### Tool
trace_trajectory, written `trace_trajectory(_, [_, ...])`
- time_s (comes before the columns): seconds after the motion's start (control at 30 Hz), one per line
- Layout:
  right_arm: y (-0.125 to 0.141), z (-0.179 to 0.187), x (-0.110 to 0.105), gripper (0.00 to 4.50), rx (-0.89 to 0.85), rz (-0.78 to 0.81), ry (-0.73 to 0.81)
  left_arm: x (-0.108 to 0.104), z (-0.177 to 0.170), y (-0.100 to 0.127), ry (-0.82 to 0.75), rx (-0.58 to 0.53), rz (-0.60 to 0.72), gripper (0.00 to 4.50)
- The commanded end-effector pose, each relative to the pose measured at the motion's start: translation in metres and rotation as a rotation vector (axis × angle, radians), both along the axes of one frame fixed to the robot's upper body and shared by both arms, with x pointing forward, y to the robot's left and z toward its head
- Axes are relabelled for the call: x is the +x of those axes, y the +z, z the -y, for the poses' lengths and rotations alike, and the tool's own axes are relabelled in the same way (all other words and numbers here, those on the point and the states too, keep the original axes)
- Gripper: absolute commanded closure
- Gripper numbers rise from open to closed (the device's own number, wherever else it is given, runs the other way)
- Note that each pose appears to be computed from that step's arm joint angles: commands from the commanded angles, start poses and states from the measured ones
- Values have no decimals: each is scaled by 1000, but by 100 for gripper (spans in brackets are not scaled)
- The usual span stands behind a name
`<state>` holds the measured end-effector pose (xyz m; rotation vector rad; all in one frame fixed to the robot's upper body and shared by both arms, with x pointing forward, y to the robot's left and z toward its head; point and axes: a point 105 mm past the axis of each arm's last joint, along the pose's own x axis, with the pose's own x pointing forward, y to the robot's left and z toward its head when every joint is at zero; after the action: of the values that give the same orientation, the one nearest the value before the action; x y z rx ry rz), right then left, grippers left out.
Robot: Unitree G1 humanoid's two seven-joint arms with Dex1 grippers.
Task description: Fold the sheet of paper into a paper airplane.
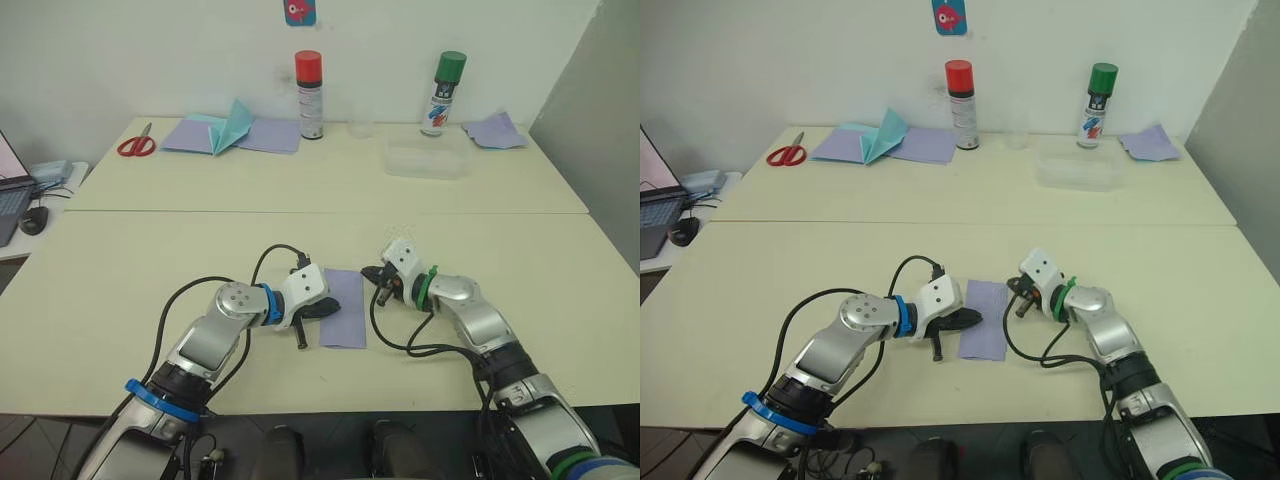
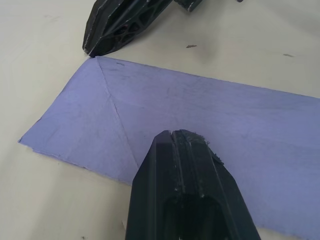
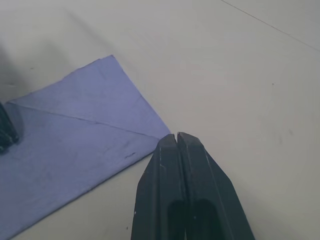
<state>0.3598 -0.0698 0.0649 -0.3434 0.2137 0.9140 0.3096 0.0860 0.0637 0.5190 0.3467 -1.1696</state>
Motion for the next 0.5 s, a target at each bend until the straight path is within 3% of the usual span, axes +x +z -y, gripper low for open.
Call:
trace_trajectory(0.03, [-8, -5, -10, 446, -13, -11, 40, -9, -8, -32, 12, 84, -100, 450])
trace_trajectory(0.2, [0, -9, -16, 446, 6, 25, 92, -9, -9, -33, 10, 90, -99, 450])
trace_trajectory(0.5, [-15, -20, -39, 446, -77, 38, 234, -5, -8, -31, 6, 89, -91, 450])
